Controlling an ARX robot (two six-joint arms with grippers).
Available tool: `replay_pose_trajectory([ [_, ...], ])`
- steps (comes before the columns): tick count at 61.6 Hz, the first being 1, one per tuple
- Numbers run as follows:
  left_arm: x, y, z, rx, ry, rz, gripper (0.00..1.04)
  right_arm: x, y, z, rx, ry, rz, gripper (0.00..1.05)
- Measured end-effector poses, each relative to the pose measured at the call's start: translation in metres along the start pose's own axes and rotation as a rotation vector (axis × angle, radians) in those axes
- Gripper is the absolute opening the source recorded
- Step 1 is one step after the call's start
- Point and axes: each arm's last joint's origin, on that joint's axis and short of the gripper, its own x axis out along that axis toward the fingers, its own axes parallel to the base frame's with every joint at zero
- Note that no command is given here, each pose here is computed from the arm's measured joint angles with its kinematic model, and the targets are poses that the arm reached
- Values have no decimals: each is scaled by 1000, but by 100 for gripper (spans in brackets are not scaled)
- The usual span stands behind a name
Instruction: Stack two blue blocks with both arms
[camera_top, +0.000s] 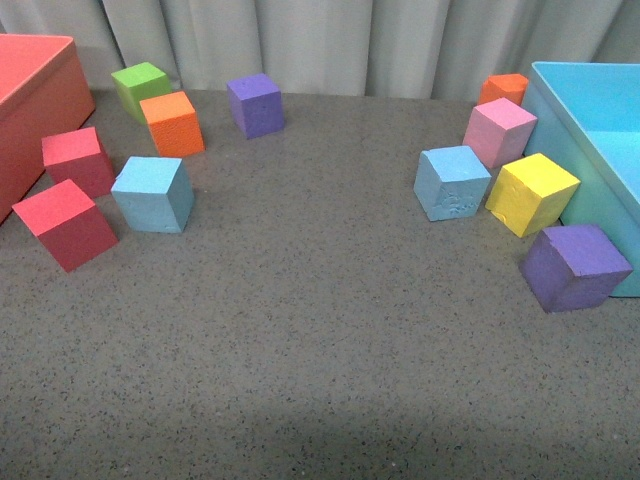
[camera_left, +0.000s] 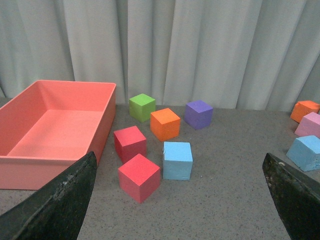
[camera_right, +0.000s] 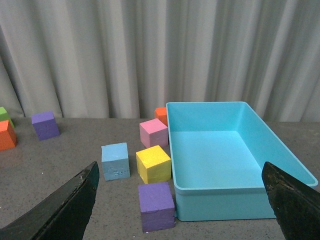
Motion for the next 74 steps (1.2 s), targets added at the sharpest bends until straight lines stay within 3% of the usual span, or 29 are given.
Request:
replay_pose_trajectory([
  [68,0,0,0,0,0,0,98,0,0,0,0,0,0,95],
  [74,0,0,0,0,0,0,98,3,0,4,-150,-8,-165,95],
])
